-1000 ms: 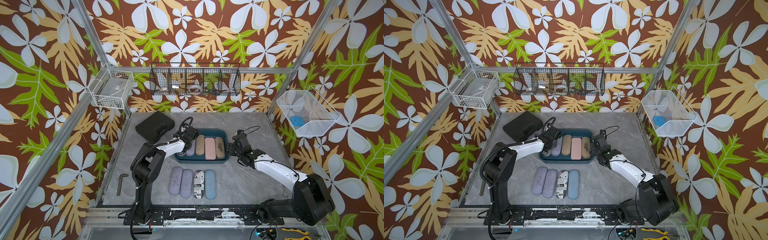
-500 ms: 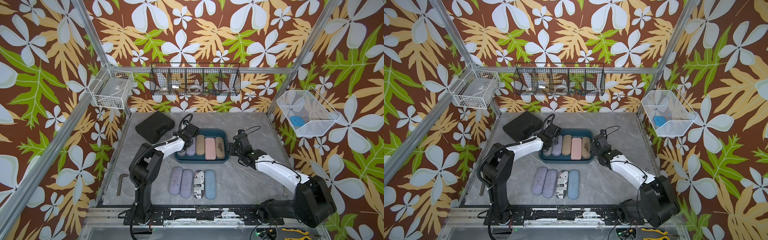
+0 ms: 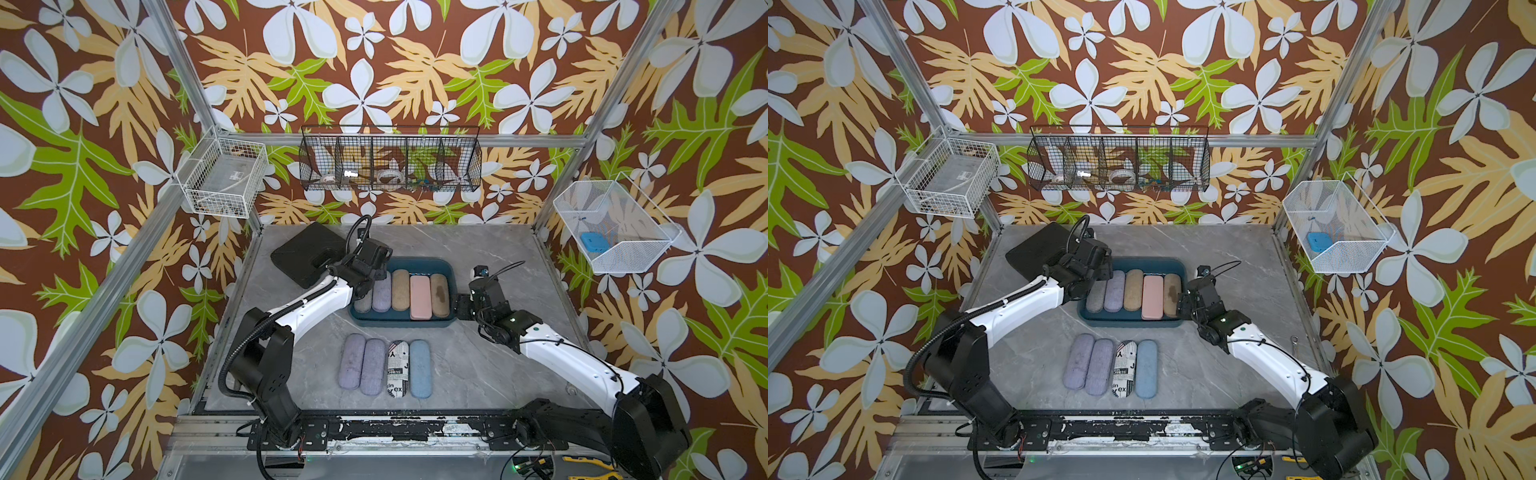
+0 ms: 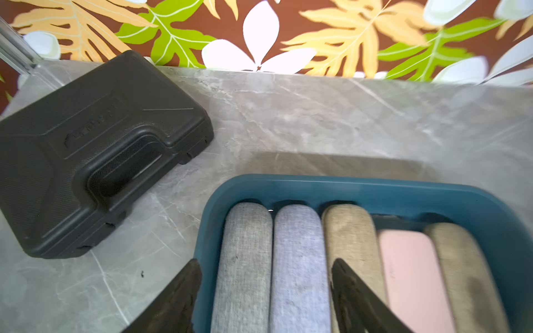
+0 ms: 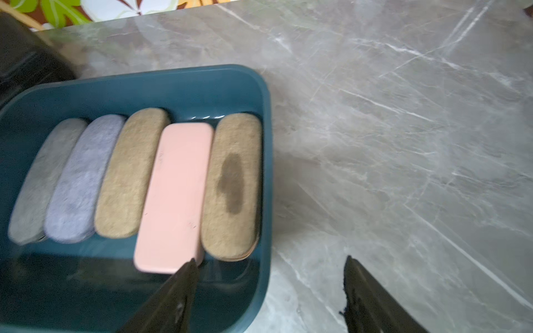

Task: Put the glasses cases into the storage boxes
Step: Place the glasses case in the storage box, then pick up the glasses case at the center of the board.

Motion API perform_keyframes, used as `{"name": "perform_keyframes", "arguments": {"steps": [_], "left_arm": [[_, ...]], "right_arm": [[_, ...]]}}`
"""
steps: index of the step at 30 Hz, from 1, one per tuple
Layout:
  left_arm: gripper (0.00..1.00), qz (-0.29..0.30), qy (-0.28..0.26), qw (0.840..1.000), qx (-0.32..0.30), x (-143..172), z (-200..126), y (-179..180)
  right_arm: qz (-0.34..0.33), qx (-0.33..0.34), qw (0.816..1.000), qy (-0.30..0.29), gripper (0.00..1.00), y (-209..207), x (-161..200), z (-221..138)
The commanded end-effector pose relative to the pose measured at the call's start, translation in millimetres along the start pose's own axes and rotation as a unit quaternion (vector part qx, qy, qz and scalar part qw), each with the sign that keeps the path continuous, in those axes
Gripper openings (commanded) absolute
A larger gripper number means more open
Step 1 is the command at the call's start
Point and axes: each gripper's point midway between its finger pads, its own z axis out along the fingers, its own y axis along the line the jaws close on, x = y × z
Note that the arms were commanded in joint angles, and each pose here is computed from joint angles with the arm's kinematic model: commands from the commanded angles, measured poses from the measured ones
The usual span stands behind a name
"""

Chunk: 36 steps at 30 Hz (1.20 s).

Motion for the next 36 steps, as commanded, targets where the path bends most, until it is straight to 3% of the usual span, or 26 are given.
{"name": "perform_keyframes", "arguments": {"steps": [1,7,17,36], "left_arm": [[0.74,-0.036,-0.022,0.998,0.044,-11.2,-11.0,-10.1],[0.79,-0.063,-0.046,0.994,0.072,-17.4,-26.8,-10.1],[0.86,-0.082,-0.071,0.989,0.097,-19.9,-40.2,-8.3],[0.87,-0.069,-0.061,0.992,0.085,-3.0,-37.0,0.6]], "right_arm": [[0.002,-0.007,1.000,0.017,0.80,6.3,16.2,-6.4],[0.028,-0.026,0.998,0.054,0.85,20.2,57.1,-12.3],[-0.014,-0.061,0.991,0.117,0.87,79.1,117.6,-16.2],[-0.089,-0.069,0.976,0.189,0.84,112.5,164.9,-15.9]]}}
